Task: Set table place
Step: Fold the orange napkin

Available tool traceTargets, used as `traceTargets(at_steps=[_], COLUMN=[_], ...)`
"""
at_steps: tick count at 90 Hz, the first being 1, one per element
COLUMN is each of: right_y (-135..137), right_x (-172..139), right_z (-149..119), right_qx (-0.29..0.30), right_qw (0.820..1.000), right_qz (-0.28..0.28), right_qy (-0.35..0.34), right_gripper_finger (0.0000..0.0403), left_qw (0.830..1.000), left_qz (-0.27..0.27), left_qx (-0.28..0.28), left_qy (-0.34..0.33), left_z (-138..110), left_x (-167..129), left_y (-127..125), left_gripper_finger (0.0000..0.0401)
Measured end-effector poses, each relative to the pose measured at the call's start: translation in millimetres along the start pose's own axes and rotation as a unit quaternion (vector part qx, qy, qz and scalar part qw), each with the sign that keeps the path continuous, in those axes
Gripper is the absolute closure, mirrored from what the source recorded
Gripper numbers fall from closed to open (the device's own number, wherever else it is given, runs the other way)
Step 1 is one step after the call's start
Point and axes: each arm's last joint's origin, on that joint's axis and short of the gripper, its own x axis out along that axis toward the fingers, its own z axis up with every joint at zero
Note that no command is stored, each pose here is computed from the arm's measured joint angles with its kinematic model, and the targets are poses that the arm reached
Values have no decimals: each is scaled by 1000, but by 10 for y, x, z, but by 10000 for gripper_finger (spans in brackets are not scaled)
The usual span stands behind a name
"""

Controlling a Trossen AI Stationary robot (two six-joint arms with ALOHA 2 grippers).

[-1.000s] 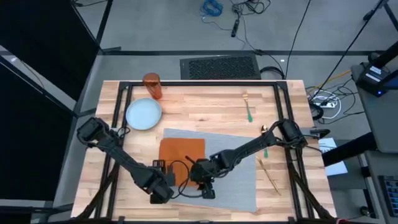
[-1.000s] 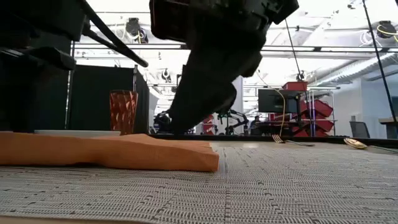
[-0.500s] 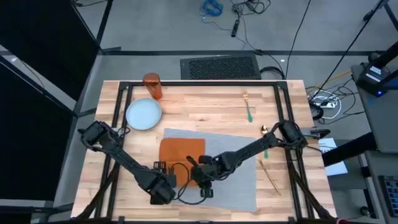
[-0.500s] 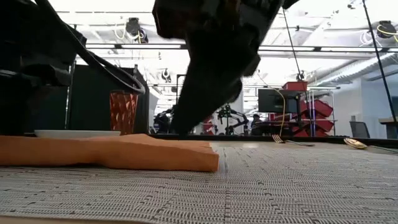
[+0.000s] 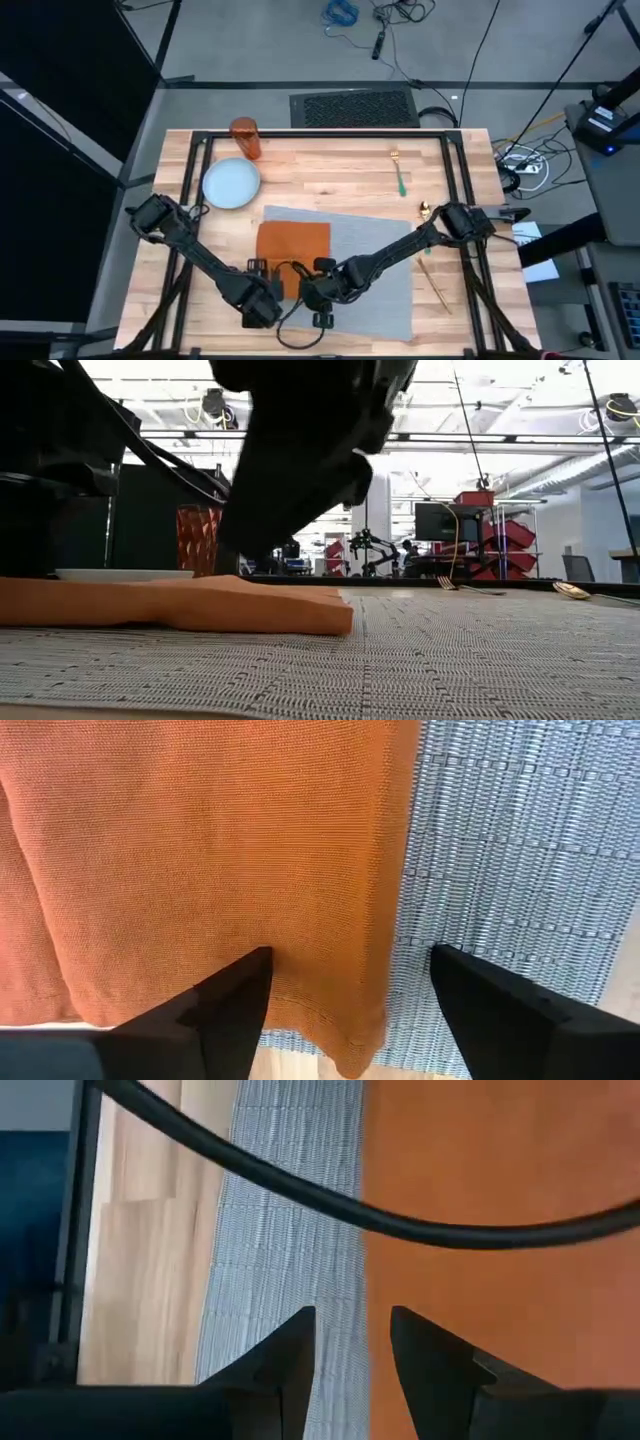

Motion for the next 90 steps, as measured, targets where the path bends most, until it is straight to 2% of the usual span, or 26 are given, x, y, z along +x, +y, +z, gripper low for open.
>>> traceTargets(at_steps=[26, 46, 90], right_y=[92, 95, 82], right_x=[195, 154, 152], right_z=[-49, -32, -29], right_qx=[-23, -41, -59], right_qw=[996, 991, 989], right_qz=[-73, -119, -133], right_qy=[49, 37, 34], right_gripper_finger=[284, 284, 284], left_qw=[1000, 1000, 998], left_qz=[2, 3, 42], left_qx=[-14, -26, -35], left_qy=[-2, 1, -5], left_z=[2, 16, 19], left_x=[2, -21, -53], left_y=[2, -7, 31], left_gripper_finger=[178, 178, 178])
